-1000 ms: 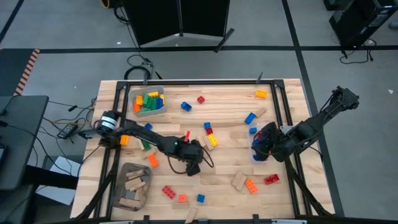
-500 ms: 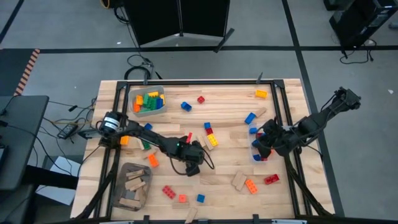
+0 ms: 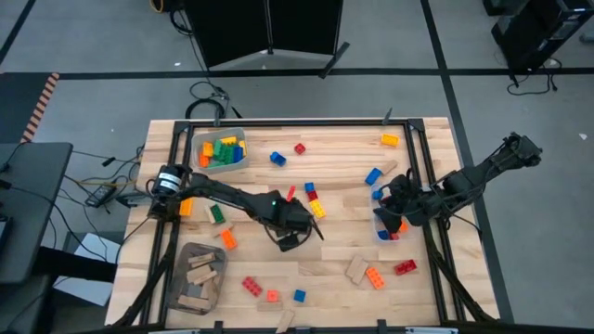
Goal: Sort blocks by size
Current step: Put the brown block into the black bin, then put the large yellow game piece into the gray bin
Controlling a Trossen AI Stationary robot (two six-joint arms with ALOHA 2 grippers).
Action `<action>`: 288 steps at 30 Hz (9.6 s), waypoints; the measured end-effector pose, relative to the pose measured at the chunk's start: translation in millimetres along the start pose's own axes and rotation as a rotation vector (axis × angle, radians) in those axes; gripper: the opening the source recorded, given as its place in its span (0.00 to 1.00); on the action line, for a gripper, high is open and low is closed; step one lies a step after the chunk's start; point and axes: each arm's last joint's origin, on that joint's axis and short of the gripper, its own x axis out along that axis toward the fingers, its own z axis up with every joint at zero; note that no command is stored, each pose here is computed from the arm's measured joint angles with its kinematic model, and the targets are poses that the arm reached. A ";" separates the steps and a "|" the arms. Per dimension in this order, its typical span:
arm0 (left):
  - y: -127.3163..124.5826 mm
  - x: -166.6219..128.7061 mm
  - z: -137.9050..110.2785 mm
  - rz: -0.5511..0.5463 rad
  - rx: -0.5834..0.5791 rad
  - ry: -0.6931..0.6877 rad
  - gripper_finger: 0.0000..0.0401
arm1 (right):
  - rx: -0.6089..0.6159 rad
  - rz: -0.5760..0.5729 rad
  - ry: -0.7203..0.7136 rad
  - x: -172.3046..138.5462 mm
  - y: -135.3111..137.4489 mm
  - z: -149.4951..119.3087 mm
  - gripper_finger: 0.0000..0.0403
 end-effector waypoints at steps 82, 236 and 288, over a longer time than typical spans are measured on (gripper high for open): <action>-40.0 -128.1 -179.2 -0.055 -0.212 0.446 0.48 | -0.001 0.192 -0.169 6.7 -11.1 65.8 0.61; 223.2 -163.4 -56.2 0.005 -0.182 -1.127 0.48 | -0.397 -0.126 0.231 65.3 -82.5 262.3 0.37; 113.2 -113.0 34.1 -0.349 0.053 -1.391 0.49 | -0.731 0.205 -0.194 35.9 75.4 168.7 0.37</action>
